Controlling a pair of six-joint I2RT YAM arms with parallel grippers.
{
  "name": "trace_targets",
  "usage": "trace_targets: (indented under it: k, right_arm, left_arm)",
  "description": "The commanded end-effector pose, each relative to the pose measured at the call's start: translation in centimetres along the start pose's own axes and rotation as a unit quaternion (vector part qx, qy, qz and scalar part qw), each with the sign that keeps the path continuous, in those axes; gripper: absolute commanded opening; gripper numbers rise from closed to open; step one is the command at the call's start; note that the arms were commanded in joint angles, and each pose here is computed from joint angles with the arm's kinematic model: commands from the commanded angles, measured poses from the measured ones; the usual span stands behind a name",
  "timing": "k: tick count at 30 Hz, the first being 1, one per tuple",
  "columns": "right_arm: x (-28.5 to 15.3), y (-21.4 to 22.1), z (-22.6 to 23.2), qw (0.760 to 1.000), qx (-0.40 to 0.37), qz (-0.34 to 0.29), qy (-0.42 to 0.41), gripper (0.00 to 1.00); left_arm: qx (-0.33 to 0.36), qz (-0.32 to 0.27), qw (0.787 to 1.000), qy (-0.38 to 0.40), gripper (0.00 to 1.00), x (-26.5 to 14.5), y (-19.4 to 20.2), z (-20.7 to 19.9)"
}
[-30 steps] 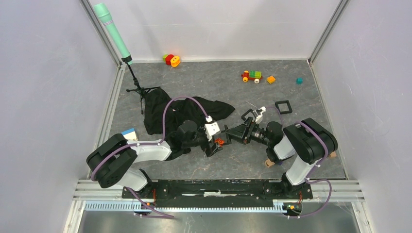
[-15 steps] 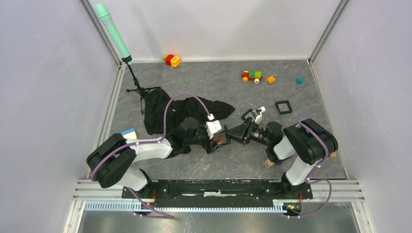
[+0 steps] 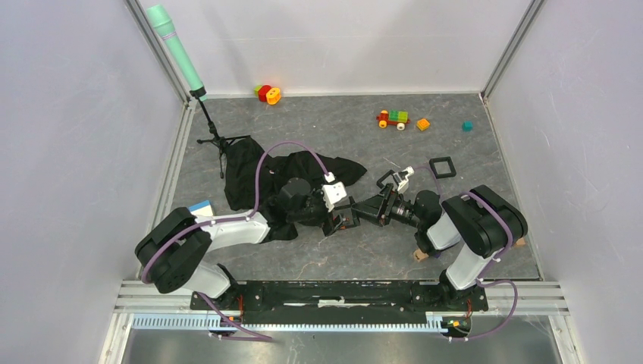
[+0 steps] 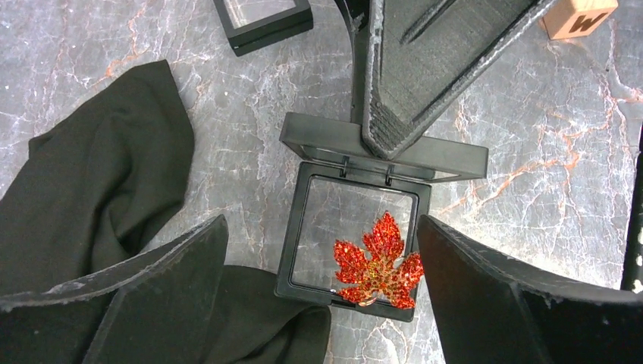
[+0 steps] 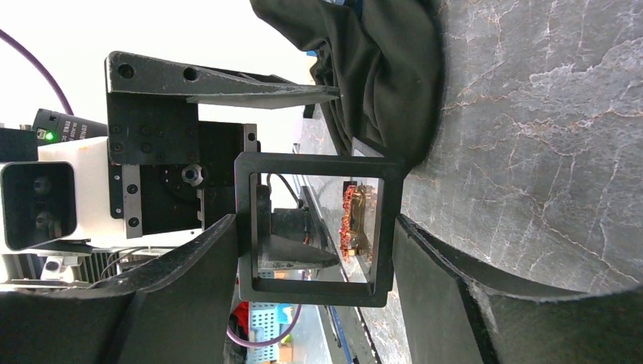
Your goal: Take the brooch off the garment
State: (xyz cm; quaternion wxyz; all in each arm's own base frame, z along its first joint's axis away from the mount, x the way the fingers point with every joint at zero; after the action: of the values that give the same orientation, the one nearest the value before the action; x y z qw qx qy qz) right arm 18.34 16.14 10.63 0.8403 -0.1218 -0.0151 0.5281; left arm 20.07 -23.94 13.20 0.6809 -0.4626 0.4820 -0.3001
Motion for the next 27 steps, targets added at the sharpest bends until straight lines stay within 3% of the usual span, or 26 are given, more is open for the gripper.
trace_targets:
  k: [1, 7, 15, 27]
  right_arm:
    - [0.0, -0.2, 1.2, 0.999, -0.029, 0.001, -0.032, 0.54]
    - [0.2, -0.3, 1.3, 0.999, -0.030, 0.000, -0.033, 0.54]
    - [0.2, -0.4, 1.5, 0.999, -0.035, 0.001, -0.030, 0.54]
    - [0.3, -0.2, 1.6, 0.999, -0.040, 0.008, -0.029, 0.53]
  left_arm:
    - [0.030, -0.014, 0.999, 0.015, 1.00, -0.8, -1.4, 0.1]
    - [0.051, 0.021, 0.998, 0.016, 1.00, -2.3, -0.5, -0.3]
    - [0.049, 0.048, 0.997, 0.037, 1.00, -1.1, 0.0, 0.0]
    - [0.040, 0.024, 0.998, 0.043, 1.00, -0.6, -0.7, 0.6]
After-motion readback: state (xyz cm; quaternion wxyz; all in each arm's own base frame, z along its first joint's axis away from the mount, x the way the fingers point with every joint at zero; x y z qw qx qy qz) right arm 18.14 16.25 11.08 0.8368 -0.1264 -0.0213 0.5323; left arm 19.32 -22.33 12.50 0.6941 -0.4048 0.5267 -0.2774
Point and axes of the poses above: each gripper's point midway between its finger pads, its own x axis out along the fingers, its own z axis along the line the jaws close on, y = z × x, the point moved 10 cm from there along -x, back along the fingers, and after that the axes turned 1 degree about x, right-handed, at the moved point
